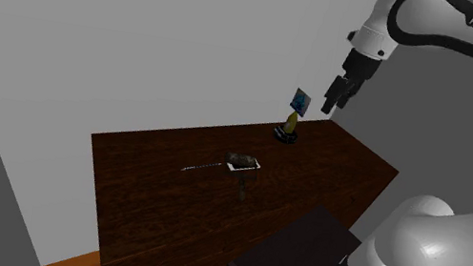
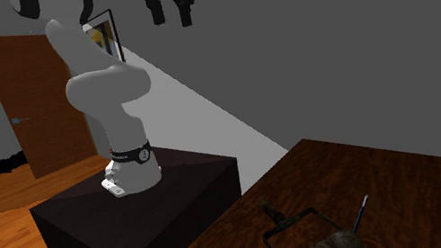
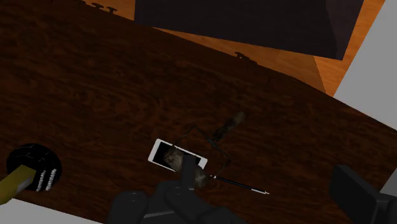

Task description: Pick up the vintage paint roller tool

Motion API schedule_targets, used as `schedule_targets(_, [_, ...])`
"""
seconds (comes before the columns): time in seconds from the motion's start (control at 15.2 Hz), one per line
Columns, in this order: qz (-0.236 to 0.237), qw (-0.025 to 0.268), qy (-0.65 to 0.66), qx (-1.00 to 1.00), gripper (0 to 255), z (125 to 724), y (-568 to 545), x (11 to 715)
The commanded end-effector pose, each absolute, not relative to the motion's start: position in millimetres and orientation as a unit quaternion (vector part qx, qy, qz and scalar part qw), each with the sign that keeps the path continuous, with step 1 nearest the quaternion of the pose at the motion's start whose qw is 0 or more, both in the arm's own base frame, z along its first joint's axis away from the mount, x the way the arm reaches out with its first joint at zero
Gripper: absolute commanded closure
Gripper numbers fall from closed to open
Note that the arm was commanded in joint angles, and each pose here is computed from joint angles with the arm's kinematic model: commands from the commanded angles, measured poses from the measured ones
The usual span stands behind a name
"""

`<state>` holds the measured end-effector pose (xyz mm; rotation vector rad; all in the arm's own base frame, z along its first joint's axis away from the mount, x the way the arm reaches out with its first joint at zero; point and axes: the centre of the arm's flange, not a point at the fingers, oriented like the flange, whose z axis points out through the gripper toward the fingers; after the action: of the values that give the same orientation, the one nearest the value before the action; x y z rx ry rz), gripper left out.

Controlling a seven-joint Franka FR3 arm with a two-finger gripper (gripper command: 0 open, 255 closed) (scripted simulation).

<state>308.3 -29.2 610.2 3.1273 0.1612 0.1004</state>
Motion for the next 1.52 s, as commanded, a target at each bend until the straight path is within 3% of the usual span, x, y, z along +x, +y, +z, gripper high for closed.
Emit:
schedule_targets(0.0, [0.032,0.004,0.051,0.998,0,610,-29,308])
schedule_targets(1.45, [0.068,0.003,0.254,0.965,0,349,-31,426])
